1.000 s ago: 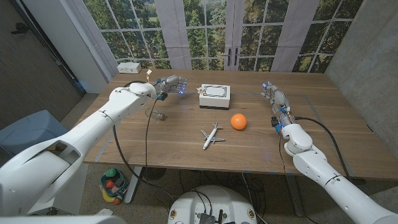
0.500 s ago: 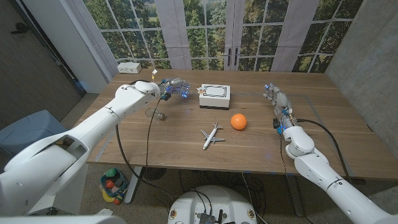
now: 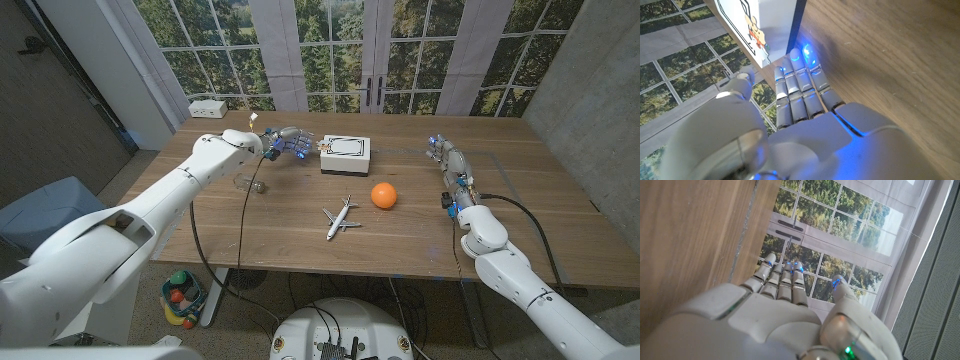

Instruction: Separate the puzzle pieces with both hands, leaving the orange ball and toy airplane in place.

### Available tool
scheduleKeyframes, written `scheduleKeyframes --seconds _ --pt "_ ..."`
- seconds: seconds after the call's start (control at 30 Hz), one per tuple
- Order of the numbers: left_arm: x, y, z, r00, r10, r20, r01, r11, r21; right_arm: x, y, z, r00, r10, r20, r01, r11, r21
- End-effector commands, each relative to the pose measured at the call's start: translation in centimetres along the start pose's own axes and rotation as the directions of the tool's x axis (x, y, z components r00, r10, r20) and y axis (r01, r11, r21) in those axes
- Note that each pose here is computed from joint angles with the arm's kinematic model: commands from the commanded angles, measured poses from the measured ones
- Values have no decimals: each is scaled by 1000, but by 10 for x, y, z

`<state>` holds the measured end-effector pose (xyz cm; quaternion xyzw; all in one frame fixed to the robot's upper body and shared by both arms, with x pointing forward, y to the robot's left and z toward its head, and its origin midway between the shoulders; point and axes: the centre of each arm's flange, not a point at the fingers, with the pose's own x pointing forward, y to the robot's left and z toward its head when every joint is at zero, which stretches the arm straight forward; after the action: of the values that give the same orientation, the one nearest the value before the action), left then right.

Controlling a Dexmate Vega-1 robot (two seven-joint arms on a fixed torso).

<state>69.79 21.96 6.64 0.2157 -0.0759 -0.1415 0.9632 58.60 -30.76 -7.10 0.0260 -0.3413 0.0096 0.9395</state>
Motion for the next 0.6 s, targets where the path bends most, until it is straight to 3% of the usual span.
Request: scheduleKeyframes --seconds 0.03,0.37,0.6 --pt "8 -5 4 998 39 -39 -39 999 -13 -5 -6 -3 1000 -20 5 20 1000 12" --pt "16 -11 6 999 -20 -39 19 999 -29 -9 -8 -2 999 -32 12 32 999 11" --pt "20 -15 9 998 -22 -53 21 1000 -18 -11 -10 -2 999 -43 18 43 999 16"
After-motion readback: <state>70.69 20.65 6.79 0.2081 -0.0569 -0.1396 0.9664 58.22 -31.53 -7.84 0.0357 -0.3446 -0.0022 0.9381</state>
